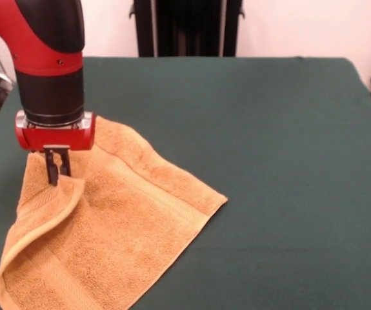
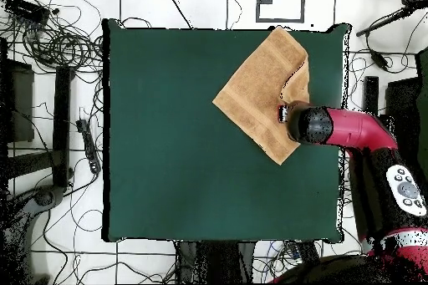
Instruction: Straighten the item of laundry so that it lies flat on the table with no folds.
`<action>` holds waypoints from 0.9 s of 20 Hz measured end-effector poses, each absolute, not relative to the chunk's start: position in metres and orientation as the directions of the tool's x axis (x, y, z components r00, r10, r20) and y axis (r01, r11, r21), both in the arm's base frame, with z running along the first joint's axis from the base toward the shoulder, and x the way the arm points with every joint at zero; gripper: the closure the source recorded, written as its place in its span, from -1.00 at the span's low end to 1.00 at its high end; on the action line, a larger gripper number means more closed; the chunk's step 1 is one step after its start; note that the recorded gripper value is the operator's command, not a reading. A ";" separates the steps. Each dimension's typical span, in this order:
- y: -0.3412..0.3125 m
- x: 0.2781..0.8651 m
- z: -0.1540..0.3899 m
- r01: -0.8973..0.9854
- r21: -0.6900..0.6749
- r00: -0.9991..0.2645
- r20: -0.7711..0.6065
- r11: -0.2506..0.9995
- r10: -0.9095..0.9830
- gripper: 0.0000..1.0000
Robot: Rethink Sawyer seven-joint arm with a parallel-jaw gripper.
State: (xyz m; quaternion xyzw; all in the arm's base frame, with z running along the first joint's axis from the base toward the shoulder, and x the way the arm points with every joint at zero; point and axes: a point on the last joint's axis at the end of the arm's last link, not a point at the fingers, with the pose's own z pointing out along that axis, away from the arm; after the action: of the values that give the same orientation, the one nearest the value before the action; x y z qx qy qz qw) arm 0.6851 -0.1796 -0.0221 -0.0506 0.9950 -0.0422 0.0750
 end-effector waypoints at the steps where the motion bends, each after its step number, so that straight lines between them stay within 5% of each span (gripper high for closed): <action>1: -0.179 0.685 -0.021 -0.096 -0.093 -0.984 -0.145 0.991 -0.109 1.00; 18: -0.162 0.693 -0.007 -0.124 -0.108 -0.979 -0.146 0.986 -0.139 1.00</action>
State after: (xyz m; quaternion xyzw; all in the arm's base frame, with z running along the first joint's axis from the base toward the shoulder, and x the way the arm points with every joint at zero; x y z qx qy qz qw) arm 0.6931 -0.1617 -0.0070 -0.0660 0.9936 -0.0491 0.0769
